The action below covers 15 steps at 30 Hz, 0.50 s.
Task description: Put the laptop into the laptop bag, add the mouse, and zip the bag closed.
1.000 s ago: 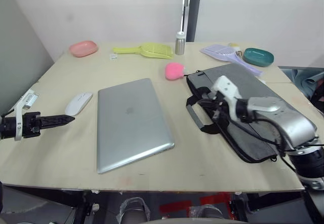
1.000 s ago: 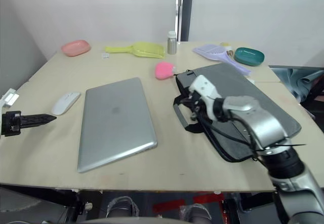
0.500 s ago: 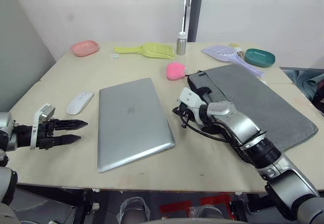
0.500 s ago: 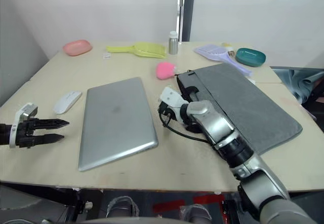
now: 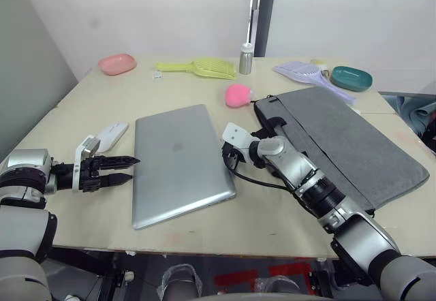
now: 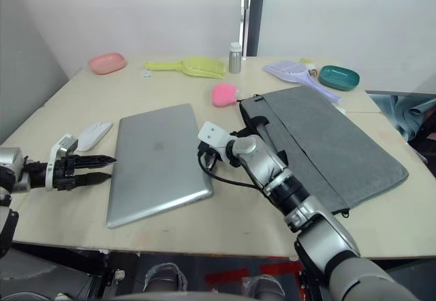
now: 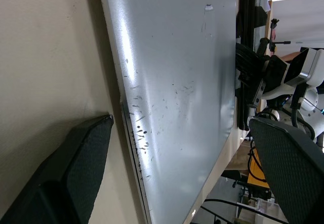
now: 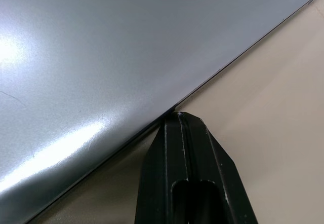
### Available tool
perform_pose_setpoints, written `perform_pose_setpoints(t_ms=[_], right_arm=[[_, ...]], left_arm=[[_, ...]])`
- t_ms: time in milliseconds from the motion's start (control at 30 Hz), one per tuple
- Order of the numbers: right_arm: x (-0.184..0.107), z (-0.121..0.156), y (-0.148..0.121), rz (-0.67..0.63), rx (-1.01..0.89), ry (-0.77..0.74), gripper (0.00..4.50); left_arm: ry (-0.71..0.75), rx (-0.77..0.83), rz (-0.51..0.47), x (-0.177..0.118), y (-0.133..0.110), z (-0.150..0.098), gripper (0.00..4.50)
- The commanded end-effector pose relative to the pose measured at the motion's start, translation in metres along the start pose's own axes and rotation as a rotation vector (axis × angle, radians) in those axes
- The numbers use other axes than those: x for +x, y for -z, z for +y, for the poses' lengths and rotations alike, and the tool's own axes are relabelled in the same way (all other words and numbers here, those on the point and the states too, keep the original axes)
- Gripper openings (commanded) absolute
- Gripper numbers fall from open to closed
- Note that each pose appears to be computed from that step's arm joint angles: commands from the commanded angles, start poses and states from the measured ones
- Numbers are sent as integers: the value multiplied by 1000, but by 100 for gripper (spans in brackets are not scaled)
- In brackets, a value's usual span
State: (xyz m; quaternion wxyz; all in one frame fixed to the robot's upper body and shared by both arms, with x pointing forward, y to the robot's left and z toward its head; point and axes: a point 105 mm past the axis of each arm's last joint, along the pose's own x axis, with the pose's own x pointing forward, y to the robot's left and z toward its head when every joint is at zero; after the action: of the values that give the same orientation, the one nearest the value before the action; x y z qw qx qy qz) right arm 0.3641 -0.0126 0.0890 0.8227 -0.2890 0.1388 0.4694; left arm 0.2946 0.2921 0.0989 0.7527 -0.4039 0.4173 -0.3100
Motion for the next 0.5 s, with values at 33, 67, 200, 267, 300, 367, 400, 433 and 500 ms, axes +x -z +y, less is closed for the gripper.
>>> perform_pose_setpoints(t_ms=[33, 67, 200, 267, 300, 367, 400, 433, 500], right_arm=[[4, 14, -25, -81, -38, -54, 3], [5, 16, -26, -84, -40, -57, 3], [6, 20, -31, -101, -38, -65, 3], [6, 23, -31, -105, -33, -72, 3], [6, 23, -31, -104, -31, -74, 3], [6, 24, -28, -101, -30, -73, 3], [5, 24, -27, -99, -28, -73, 3], [5, 24, -26, -96, -25, -73, 3], [3, 24, -21, -88, -19, -72, 3]], left_arm=[[13, -23, 23, 12, 5, 4, 450], [18, -23, 26, 14, 6, 4, 450], [81, -18, 45, 25, 4, -8, 450], [114, -16, 57, 30, 4, -15, 450], [122, -17, 62, 31, 4, -17, 450], [132, -17, 70, 33, 5, -20, 450], [139, -20, 70, 34, 5, -22, 450], [149, -22, 75, 34, 5, -24, 450], [156, -17, 85, 35, 6, -27, 450]])
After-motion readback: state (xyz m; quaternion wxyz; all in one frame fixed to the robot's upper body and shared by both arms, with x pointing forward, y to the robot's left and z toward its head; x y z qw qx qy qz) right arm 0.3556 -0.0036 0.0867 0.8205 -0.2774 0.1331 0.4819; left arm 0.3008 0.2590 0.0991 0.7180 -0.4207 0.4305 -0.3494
